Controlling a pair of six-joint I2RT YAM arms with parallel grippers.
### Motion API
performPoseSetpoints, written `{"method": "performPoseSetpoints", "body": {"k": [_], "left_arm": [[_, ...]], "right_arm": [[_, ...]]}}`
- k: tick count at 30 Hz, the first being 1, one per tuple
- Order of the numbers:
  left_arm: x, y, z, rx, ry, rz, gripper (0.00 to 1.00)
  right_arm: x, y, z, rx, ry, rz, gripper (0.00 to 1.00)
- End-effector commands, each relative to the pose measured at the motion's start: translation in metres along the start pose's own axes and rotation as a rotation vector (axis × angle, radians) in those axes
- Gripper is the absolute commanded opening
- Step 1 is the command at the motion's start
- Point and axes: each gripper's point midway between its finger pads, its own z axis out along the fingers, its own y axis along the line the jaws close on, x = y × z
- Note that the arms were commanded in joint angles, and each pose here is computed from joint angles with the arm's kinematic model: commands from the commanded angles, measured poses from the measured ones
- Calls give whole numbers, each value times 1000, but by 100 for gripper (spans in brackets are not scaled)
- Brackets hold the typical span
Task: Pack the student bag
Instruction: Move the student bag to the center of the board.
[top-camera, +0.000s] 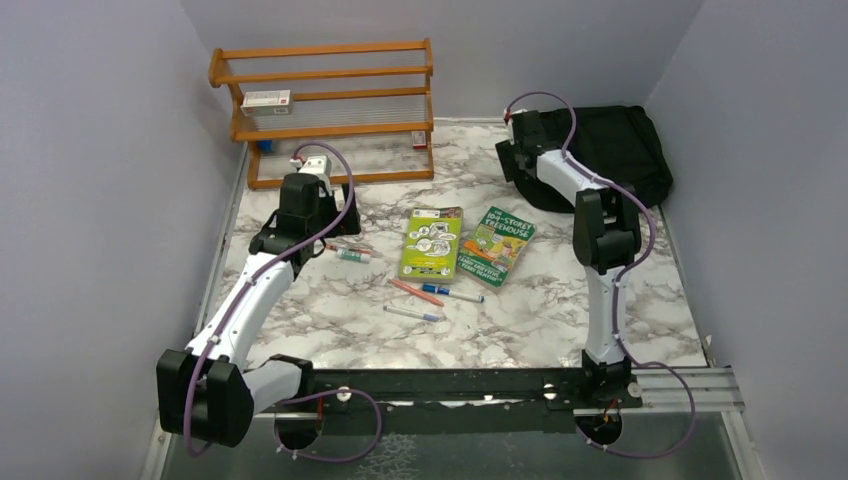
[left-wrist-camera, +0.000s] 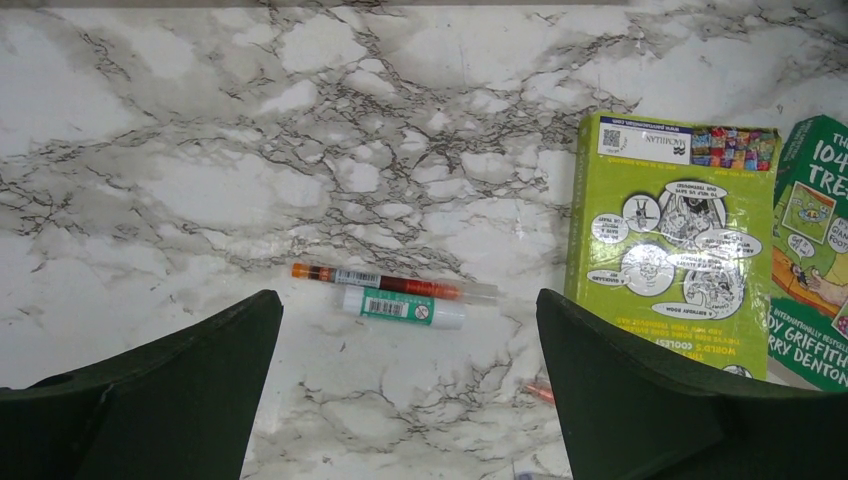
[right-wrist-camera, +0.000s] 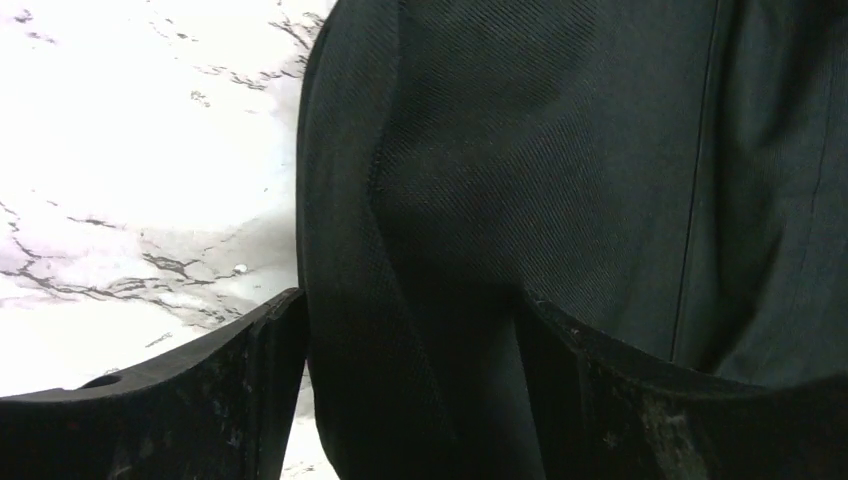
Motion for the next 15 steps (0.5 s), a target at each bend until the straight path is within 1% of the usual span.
{"method": "performPoseSetpoints", "body": {"k": [1, 3, 4, 8, 10, 11, 13, 15], "left_arm": [[-9, -5, 0, 34, -25, -7, 99], [-9, -4, 0, 31, -25, -9, 99], [-9, -3, 0, 29, -25, -11, 99], [-8, -2, 3, 24, -19, -15, 99], [-6, -2, 4, 32, -10, -19, 99], [-5, -4, 5, 45, -5, -21, 99], [-5, -5, 6, 55, -1, -26, 99], [-6, -5, 7, 61, -1, -33, 99]], "right_arm": [[-2, -13, -5, 78, 4, -16, 68], [-3, -17, -11, 99, -2, -5, 54], [-6, -19, -16, 106, -16, 2, 48], [-22, -35, -49, 137, -96, 34, 33], [-31, -44, -70, 153, -122, 48, 21], [-34, -48, -80, 154, -128, 55, 15], [-38, -52, -101, 132, -132, 55, 6], [-37, -56, -123, 116, -115, 60, 1]]}}
